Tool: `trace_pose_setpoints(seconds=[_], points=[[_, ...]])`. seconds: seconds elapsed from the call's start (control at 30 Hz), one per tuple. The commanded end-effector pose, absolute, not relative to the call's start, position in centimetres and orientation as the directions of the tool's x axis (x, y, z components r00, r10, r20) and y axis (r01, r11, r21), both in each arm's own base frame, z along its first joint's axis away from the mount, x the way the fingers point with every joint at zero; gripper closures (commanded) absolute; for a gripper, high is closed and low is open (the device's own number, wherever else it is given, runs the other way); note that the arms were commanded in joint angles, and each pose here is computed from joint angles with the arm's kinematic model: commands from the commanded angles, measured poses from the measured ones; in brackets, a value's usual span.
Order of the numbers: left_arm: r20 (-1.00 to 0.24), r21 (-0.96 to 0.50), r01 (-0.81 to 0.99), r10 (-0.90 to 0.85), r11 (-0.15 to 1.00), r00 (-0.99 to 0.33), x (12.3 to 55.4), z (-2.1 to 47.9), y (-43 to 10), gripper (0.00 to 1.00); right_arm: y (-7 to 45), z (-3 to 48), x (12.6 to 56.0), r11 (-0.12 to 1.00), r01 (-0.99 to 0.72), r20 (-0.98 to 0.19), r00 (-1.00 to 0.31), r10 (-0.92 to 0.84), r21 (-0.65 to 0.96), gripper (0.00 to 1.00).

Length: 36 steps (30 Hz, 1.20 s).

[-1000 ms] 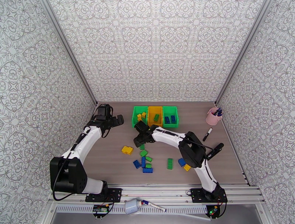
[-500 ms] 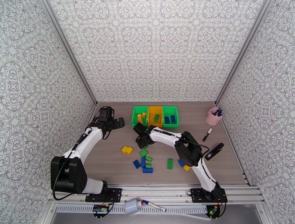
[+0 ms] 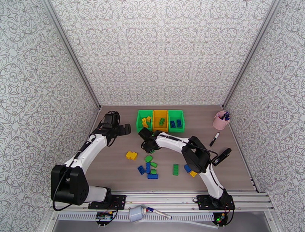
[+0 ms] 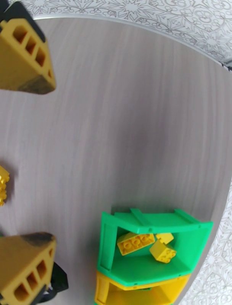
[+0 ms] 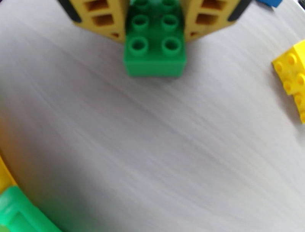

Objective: Sort the legos into containers by color

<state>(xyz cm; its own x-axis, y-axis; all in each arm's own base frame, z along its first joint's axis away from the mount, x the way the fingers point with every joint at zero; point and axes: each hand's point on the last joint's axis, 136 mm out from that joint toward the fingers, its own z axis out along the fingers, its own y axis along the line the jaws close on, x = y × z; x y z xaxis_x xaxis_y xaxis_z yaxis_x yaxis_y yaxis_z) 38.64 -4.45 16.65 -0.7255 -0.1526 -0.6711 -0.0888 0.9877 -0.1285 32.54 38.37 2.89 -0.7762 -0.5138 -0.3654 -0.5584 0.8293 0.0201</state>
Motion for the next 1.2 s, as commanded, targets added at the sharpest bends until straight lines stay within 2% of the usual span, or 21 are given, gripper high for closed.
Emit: trace_pose_setpoints(seconds=[0.0,0.27,0.63,0.9,1.17], points=[[-0.718,-0.141,0.001,-0.102,0.990,-0.688,38.3,17.9,-5.9,0.00,38.3,6.2,33.8,0.850,-0.521,-0.481,-0.765,-0.427,0.074,0.73],[-0.803,-0.171,0.218,-0.008,0.961,-0.596,36.4,19.8,-10.1,0.00,36.1,11.0,36.0,0.884,-0.456,-0.663,-0.693,-0.281,0.101,0.73],[-0.911,-0.092,0.513,0.135,0.853,-0.388,32.1,20.8,-15.9,0.00,34.0,15.8,41.4,0.912,-0.408,-0.774,-0.590,-0.231,0.039,0.73],[-0.928,-0.097,0.637,0.163,0.765,-0.336,30.3,20.5,-19.0,0.00,31.2,15.1,47.3,0.942,-0.335,-0.785,-0.590,-0.188,0.026,0.74],[-0.920,-0.077,0.700,0.219,0.710,-0.324,29.6,20.2,-21.5,0.00,31.5,13.2,54.3,0.946,-0.324,-0.791,-0.577,-0.203,-0.007,0.75]])
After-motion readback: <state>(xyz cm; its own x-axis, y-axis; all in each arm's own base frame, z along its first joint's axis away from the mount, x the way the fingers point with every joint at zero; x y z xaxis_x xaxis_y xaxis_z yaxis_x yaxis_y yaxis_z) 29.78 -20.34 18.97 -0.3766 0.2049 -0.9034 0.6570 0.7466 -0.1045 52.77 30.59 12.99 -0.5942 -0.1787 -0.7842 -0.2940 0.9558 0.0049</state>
